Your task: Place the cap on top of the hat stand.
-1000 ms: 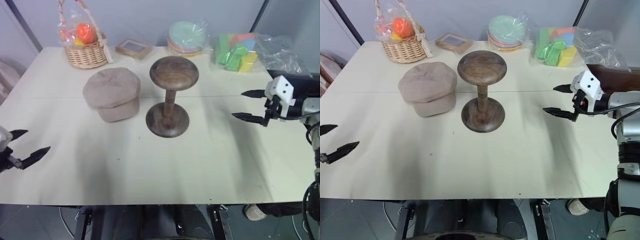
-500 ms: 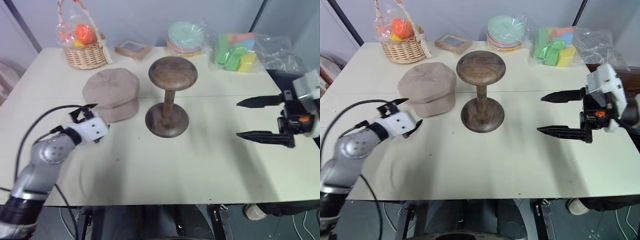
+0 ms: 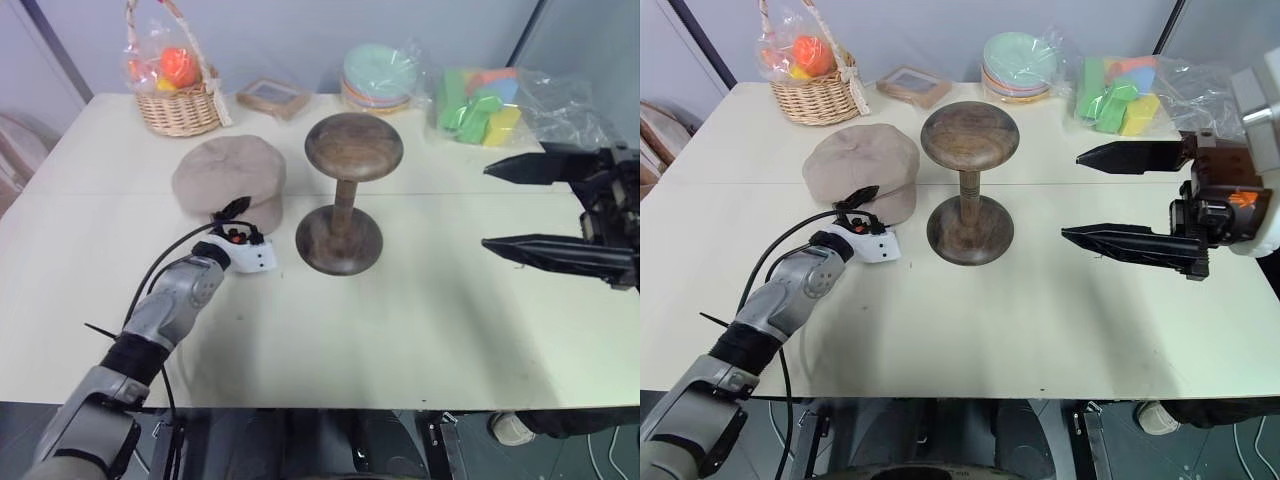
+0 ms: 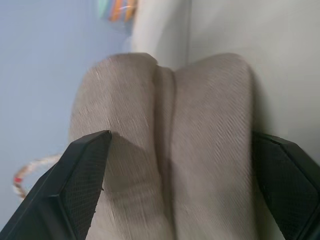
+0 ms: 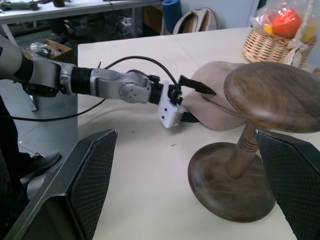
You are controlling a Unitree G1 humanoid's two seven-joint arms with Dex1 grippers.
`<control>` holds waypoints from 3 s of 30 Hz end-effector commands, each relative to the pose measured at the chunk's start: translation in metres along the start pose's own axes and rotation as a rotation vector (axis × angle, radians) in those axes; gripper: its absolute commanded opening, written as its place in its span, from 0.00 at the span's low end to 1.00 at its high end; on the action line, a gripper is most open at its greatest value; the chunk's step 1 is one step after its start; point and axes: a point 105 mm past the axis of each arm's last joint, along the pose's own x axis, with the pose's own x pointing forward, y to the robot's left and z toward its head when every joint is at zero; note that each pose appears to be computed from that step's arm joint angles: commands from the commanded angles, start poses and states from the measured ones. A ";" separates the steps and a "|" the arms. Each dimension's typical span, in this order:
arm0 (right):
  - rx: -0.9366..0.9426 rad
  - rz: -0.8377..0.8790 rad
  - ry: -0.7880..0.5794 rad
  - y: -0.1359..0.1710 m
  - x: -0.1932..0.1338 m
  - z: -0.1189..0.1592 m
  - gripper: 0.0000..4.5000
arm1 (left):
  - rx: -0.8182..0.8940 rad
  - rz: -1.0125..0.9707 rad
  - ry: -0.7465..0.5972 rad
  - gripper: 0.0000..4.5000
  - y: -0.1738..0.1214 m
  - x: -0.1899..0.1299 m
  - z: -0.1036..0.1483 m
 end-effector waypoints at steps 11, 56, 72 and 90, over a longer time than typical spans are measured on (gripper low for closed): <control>-0.050 -0.035 -0.039 -0.003 -0.003 0.010 1.00 | 0.028 0.059 0.155 0.48 0.010 0.002 -0.047; -0.075 -0.173 -0.009 -0.023 -0.011 -0.004 1.00 | 0.284 0.296 -0.844 0.17 0.130 -0.055 0.100; -0.234 -0.218 0.203 -0.015 0.008 -0.049 1.00 | -0.004 0.130 -0.848 0.99 0.115 -0.097 0.084; -1.119 -0.245 0.154 -0.002 0.086 -0.094 1.00 | -1.156 -0.755 -0.449 0.99 0.146 -0.159 0.010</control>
